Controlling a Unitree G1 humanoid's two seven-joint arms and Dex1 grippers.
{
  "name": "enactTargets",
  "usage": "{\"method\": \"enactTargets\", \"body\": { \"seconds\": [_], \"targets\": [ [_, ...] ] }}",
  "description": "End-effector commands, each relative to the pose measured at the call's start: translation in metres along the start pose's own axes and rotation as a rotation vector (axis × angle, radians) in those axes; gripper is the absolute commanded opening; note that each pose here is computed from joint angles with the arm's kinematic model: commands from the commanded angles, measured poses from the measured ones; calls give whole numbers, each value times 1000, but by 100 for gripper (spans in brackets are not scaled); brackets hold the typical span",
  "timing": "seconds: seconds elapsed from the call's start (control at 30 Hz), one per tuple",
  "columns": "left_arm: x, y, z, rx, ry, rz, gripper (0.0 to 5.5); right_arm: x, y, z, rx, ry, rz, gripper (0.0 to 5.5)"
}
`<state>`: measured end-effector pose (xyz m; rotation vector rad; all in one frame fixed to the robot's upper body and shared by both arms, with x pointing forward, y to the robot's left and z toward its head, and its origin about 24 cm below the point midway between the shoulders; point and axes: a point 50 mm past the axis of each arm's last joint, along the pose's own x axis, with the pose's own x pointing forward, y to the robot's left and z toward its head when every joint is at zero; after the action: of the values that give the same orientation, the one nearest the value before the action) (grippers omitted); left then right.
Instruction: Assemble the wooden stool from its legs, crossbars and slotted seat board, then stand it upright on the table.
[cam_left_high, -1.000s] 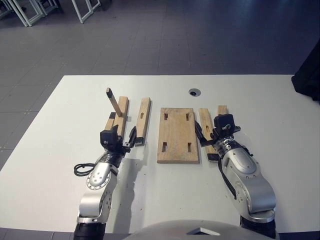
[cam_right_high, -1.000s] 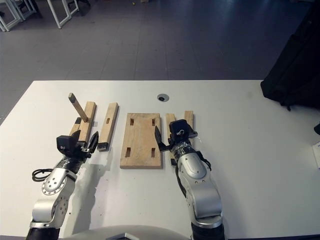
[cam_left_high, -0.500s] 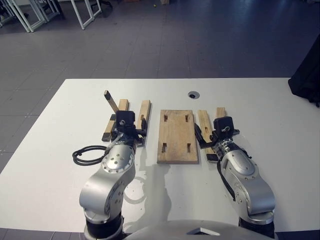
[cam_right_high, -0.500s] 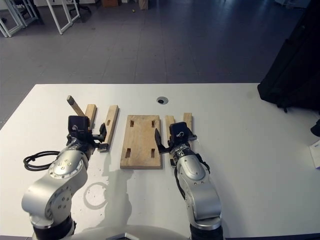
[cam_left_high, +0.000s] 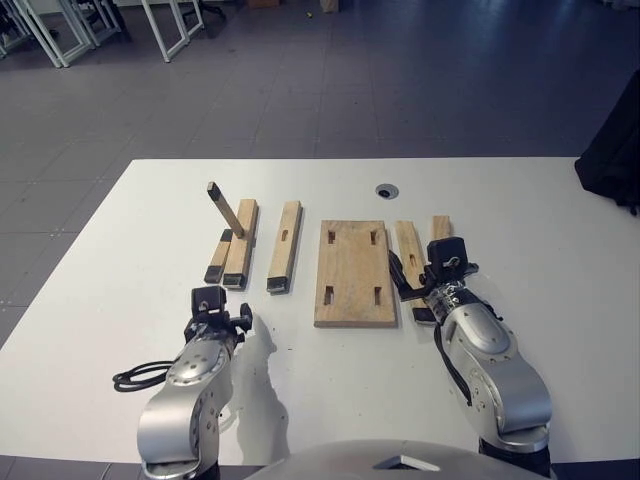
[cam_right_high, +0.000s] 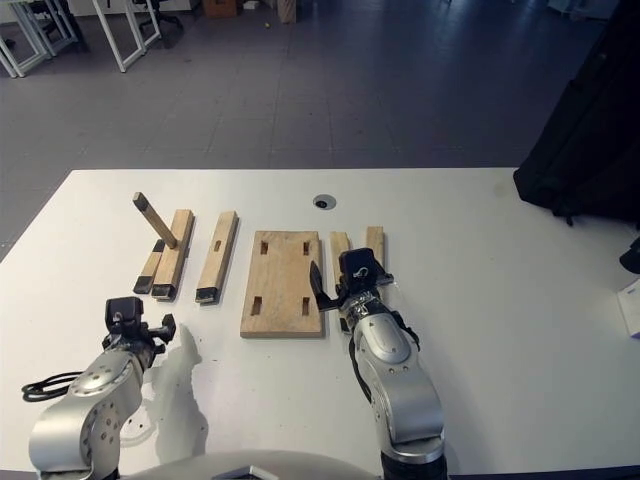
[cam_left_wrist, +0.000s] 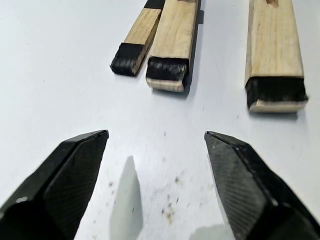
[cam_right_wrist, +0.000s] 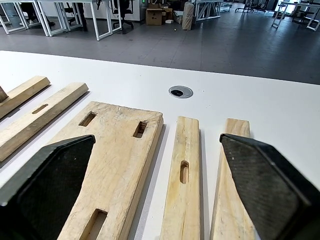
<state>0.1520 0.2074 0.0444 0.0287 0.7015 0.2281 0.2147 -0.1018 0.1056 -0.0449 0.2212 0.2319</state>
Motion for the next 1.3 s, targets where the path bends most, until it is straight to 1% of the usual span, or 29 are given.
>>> {"method": "enactTargets", "body": {
  "seconds": [0.03,0.17,0.27,0.5,0.73,0.83,1.17,1.3],
  "targets": [
    [12,5,-25,33,89,-81,356,0,1,0,2,9,6,461],
    [33,6,-30,47,106,-129,356,1,1,1,1,8,9,461],
    [46,6,-31,34,110,-121,356,2,1,2,-1,6,15,461],
    [57,6,-36,31,116,-104,356,3,1,3,-3,4,19,461],
    [84,7,-17,39,74,-118,356,5,2,5,-6,2,32,461],
    [88,5,-13,44,66,-129,356,5,2,4,-3,3,26,461],
    [96,-2,-15,-6,62,-147,356,6,3,6,-2,3,36,461],
    [102,-5,-24,-33,82,-120,299,7,4,6,-1,2,38,461]
  ]
}}
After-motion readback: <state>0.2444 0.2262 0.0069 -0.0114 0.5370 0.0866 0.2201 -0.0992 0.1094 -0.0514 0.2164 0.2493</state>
